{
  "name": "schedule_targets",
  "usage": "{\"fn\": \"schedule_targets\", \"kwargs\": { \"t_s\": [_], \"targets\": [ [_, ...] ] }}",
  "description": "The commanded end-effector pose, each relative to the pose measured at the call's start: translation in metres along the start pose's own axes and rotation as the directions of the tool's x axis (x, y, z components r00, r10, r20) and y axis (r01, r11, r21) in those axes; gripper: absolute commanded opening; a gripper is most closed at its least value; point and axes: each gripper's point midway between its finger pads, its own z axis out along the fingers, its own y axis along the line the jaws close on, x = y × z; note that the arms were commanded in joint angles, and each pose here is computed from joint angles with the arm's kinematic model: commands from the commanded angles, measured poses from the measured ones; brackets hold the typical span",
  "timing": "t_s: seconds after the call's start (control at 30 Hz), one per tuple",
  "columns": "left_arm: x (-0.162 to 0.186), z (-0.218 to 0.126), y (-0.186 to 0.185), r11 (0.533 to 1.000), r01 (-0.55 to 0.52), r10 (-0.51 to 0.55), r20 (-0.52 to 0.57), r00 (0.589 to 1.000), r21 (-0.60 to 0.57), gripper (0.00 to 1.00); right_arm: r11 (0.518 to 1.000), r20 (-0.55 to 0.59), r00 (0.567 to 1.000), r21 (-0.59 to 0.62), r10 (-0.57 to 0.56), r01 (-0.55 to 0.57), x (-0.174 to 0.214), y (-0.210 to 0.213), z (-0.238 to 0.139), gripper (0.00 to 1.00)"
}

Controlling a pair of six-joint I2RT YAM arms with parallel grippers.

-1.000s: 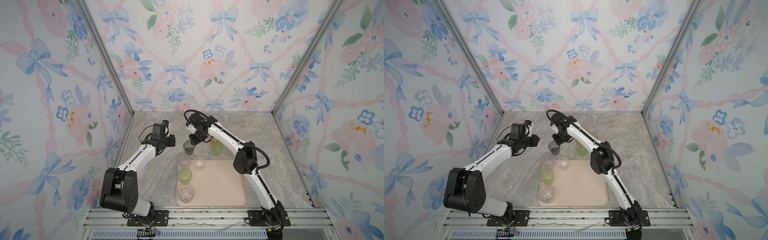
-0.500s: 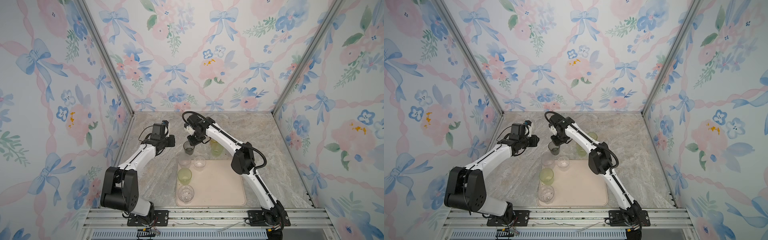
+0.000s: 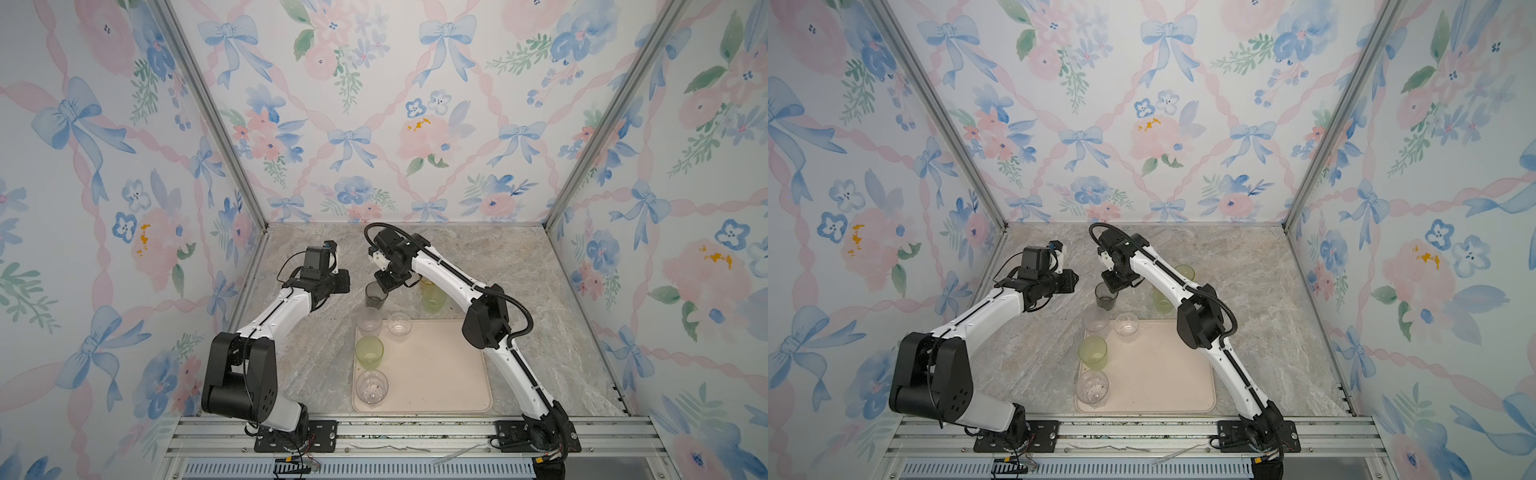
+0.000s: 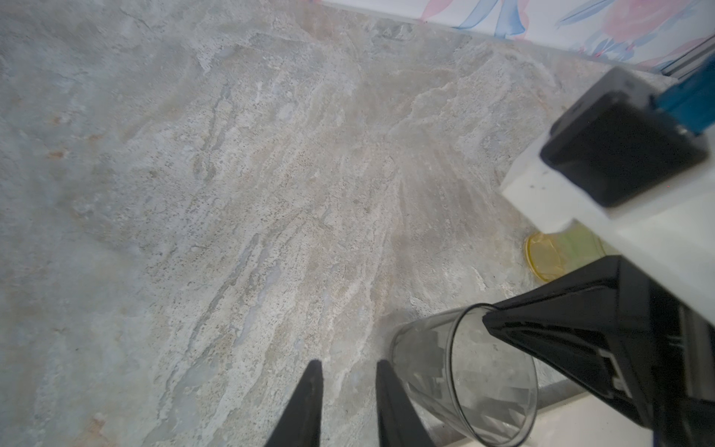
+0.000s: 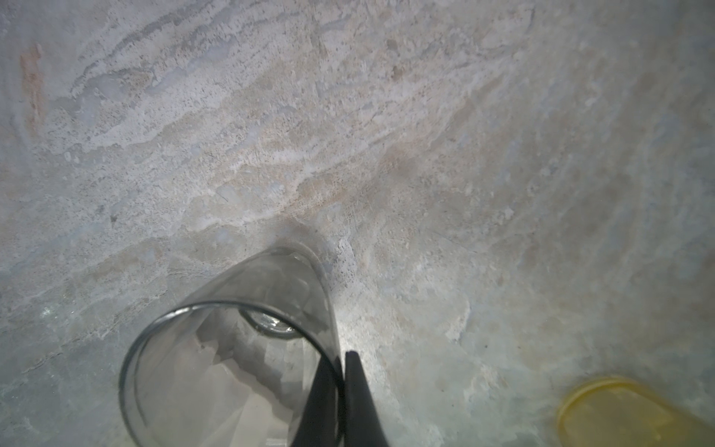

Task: Place the glasses into the tray
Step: 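Close the right gripper inside the dark grey glass, then lift the dark grey glass with the right gripper and carry it over the tray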

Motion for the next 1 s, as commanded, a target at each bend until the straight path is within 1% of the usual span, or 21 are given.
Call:
{"fn": "schedule_targets", "kwargs": {
  "t_s": [0.0,0.2,0.3,0.4,0.53,0.63,0.77,0.87,0.97],
  "targets": [
    [0.007,0.004,0.004,1.000,-0.013,0.013,-0.016,1.000,0.005,0.27,1.000,0.028,1.000,0.023,-0.006,0.005,-0.004,0.000,-0.003,0.00],
    [0.008,0.004,0.005,1.000,-0.013,0.013,-0.016,1.000,0.000,0.27,0.999,0.162,0.986,0.027,0.032,-0.037,-0.027,-0.010,-0.034,0.00],
    [0.007,0.004,0.004,1.000,-0.017,0.017,-0.014,1.000,0.002,0.27,0.998,0.236,0.971,0.033,0.043,-0.052,-0.040,-0.017,-0.058,0.00],
    [0.006,0.002,0.003,1.000,-0.023,0.023,-0.007,1.000,0.004,0.27,0.996,0.306,0.952,0.066,0.030,-0.053,-0.048,-0.024,-0.088,0.00],
    [0.001,-0.004,0.001,0.999,-0.032,0.032,0.017,0.999,0.001,0.27,0.993,0.376,0.926,0.102,0.014,-0.056,-0.048,-0.032,-0.130,0.00],
    [-0.002,-0.007,-0.004,0.999,-0.042,0.042,0.027,0.999,0.007,0.27,0.989,0.411,0.912,0.136,-0.005,-0.055,-0.036,-0.036,-0.162,0.00],
    [-0.006,-0.013,-0.012,0.997,-0.073,0.073,0.050,0.996,-0.002,0.26,0.981,0.434,0.900,0.186,-0.034,-0.052,-0.004,-0.039,-0.202,0.00],
    [-0.010,-0.019,-0.018,0.996,-0.085,0.085,0.069,0.994,-0.003,0.27,0.979,0.420,0.907,0.199,-0.042,-0.047,0.031,-0.036,-0.221,0.00],
    [-0.013,-0.024,-0.021,0.996,-0.090,0.091,0.086,0.992,-0.017,0.27,0.977,0.385,0.921,0.210,-0.056,-0.028,0.068,-0.025,-0.231,0.00]
  ]
}}
